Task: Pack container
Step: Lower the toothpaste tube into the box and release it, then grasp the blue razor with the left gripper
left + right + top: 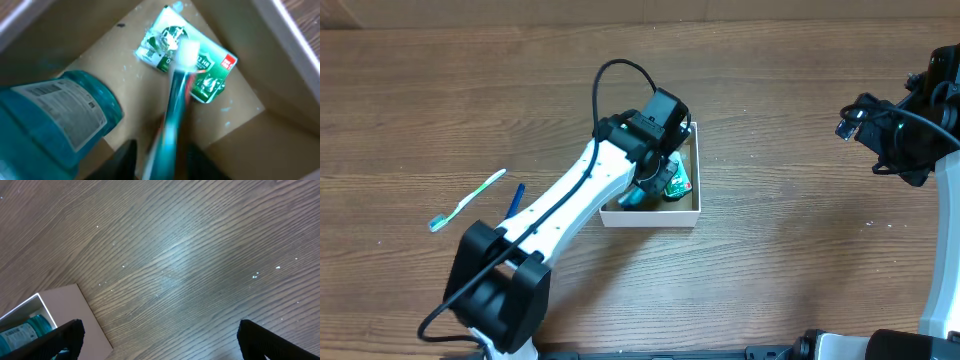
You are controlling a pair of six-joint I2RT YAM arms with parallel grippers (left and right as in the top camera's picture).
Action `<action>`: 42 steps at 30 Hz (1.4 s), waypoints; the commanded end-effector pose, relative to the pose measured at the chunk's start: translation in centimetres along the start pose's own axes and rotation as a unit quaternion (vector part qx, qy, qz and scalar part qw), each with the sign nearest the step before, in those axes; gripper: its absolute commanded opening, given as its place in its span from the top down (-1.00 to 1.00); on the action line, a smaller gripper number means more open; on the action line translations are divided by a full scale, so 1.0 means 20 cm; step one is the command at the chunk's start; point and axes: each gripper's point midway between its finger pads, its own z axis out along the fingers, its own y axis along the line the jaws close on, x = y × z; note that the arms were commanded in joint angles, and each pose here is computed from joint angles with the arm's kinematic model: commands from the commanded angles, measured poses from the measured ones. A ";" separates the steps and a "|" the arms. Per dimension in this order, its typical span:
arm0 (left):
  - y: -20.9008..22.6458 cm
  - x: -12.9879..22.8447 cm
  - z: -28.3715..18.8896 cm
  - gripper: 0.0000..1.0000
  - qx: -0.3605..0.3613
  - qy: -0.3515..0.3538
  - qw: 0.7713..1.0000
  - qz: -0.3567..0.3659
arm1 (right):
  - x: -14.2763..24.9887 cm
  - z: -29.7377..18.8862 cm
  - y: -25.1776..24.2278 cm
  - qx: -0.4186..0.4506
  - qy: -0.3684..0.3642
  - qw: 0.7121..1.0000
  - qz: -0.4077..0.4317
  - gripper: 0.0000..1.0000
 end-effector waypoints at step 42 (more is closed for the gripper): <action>0.90 1.07 0.28 -0.89 -0.034 0.097 0.917 -0.385 | -0.01 -0.03 0.00 -0.001 -0.016 1.000 -0.006 -1.00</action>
